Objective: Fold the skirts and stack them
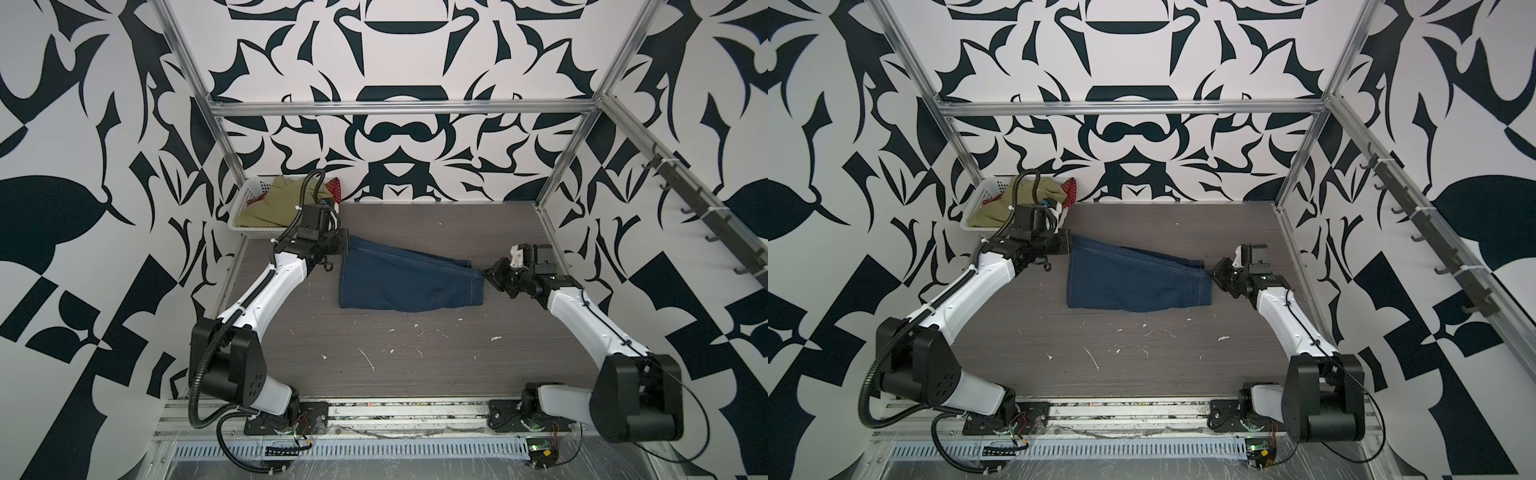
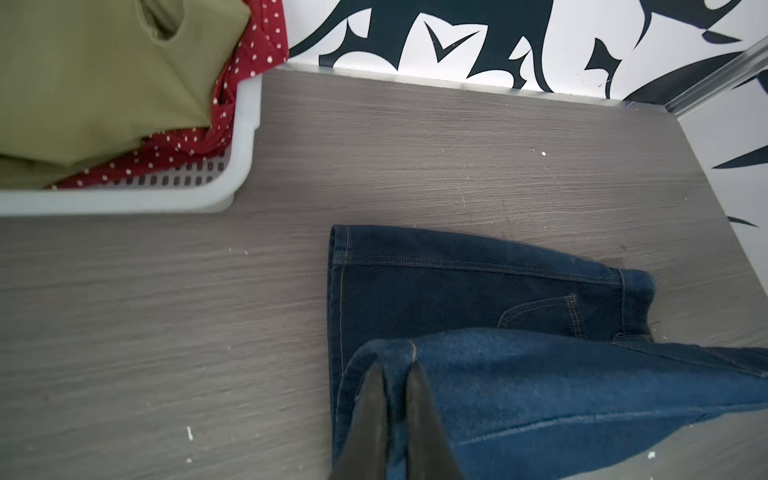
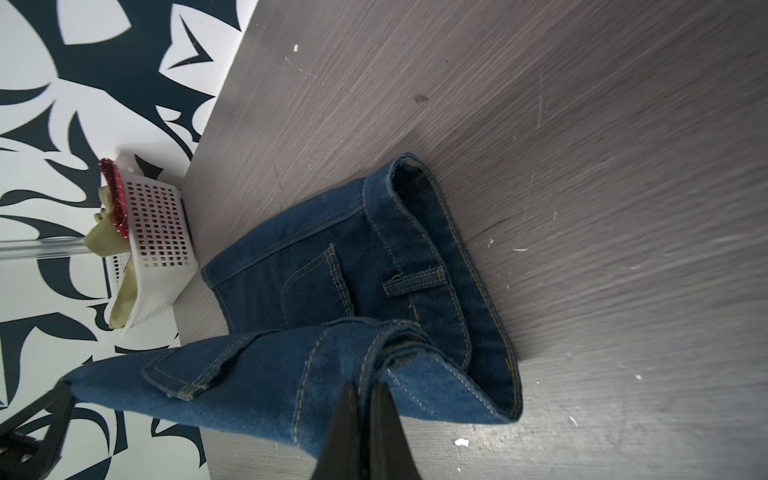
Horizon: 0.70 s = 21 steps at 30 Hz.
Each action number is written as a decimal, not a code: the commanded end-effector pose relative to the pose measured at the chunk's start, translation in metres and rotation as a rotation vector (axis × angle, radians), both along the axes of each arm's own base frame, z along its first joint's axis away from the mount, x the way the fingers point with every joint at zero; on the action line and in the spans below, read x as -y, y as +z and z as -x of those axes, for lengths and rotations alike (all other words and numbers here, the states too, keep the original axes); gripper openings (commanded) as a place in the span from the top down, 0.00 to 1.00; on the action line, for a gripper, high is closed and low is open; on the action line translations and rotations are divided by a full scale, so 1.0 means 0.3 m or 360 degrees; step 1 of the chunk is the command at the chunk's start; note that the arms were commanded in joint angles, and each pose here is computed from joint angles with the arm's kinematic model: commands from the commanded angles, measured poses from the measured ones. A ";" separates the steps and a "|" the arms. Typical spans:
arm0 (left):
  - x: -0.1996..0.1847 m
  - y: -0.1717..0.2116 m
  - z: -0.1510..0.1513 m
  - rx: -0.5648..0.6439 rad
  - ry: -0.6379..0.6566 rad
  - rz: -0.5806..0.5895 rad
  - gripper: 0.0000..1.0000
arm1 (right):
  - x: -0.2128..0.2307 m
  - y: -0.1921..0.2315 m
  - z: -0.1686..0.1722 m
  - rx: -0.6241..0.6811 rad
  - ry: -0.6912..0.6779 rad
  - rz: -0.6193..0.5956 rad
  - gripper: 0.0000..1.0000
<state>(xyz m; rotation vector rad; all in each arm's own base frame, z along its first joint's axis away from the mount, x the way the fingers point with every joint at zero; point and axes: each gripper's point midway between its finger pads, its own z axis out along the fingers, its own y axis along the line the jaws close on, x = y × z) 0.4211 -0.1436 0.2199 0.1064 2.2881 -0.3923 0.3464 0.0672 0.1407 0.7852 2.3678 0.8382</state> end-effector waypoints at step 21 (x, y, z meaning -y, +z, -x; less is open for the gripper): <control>-0.054 -0.038 -0.265 0.0119 0.0034 -0.0332 1.00 | 0.085 -0.036 -0.165 0.0095 -0.0130 0.0119 1.00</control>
